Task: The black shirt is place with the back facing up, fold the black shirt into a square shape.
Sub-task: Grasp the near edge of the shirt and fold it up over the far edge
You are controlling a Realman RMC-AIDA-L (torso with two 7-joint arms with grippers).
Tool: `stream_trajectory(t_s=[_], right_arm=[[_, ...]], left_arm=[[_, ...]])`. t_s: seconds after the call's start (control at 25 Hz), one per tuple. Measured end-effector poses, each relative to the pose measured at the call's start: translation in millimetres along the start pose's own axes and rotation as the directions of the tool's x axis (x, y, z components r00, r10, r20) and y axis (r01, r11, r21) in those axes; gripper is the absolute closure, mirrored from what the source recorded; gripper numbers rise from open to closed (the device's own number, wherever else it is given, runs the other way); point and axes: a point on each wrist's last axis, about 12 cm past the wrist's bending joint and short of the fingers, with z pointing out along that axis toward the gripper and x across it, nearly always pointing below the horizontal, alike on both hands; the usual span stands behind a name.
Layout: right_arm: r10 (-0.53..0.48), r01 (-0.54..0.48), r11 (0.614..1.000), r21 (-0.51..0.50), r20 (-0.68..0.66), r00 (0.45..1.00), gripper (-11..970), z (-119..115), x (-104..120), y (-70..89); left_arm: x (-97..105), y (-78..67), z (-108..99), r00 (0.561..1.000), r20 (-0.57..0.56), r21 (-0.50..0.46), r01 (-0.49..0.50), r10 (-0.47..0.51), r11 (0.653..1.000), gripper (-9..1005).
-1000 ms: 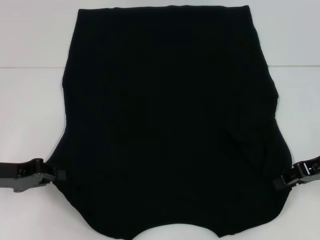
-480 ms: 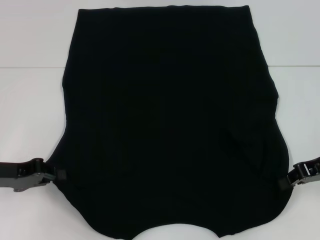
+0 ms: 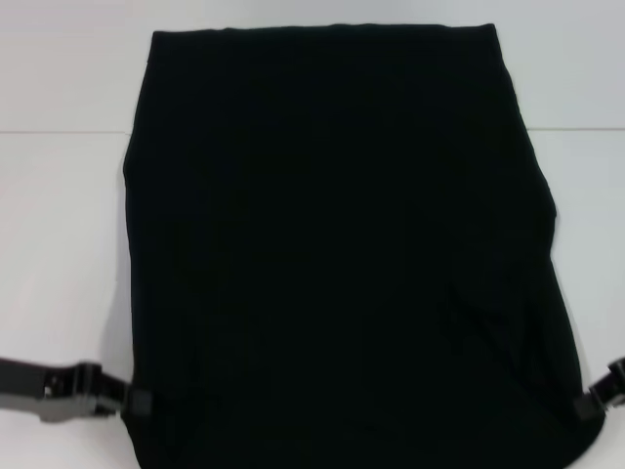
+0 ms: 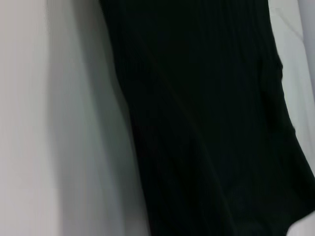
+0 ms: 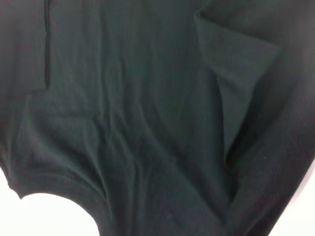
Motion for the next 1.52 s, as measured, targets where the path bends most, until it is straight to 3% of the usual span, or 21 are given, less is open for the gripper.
stream_trajectory(t_s=[0.24,0.48,0.88,1.28,1.52], right_arm=[[0.008,-0.011,0.999,-0.045,-0.068,0.998,882,0,20,-3.8],[0.002,-0.004,0.996,-0.085,-0.020,1.000,873,-3,25,-6.7],[-0.026,0.061,0.990,-0.130,0.258,0.966,858,-24,-10,-1.2],[-0.023,0.044,0.998,-0.041,0.412,0.911,842,-42,-39,-5.8],[-0.069,0.069,0.997,0.018,0.471,0.880,833,-52,-64,2.9]], left_arm=[[16,-0.2,4,0.996,-0.089,0.027,0.017,-0.015,0.999,949],[15,-1.4,3,0.996,-0.086,0.030,0.010,-0.007,0.999,949],[-31,-16.4,7,0.995,0.098,0.036,-0.029,0.025,0.999,949],[-79,-36.5,17,0.972,0.229,-0.023,-0.051,0.055,0.998,949],[-110,-52.5,16,0.946,0.313,-0.068,-0.067,0.085,0.995,950]])
